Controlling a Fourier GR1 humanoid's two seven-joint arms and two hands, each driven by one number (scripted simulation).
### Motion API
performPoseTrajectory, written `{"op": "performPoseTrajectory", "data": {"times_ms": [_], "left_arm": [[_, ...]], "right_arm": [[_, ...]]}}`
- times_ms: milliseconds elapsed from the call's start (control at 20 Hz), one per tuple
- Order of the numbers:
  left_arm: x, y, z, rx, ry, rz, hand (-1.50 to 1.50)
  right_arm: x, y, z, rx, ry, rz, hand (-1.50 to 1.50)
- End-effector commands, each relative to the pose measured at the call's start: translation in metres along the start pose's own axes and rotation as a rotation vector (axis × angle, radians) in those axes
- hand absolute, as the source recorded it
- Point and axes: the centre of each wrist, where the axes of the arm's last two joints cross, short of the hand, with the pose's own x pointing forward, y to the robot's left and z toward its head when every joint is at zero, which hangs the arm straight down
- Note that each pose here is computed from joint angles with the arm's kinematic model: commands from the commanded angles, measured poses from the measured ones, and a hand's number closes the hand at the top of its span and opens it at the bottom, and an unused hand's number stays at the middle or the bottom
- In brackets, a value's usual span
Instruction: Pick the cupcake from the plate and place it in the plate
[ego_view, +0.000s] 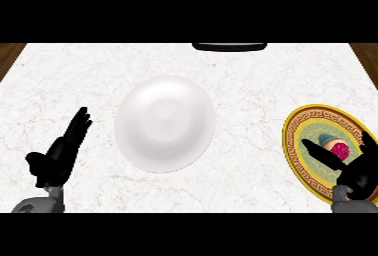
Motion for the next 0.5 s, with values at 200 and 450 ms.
{"op": "performPoseTrajectory", "data": {"times_ms": [200, 450], "left_arm": [[0.001, 0.001, 0.008, -0.002, 0.003, -0.002, 0.0], [-0.002, 0.003, -0.005, 0.009, 0.001, 0.011, 0.0]], "right_arm": [[-0.002, 0.011, -0.028, 0.046, -0.101, 0.053, 1.5], [-0.015, 0.019, -0.025, -0.012, -0.154, 0.073, 1.5]]}}
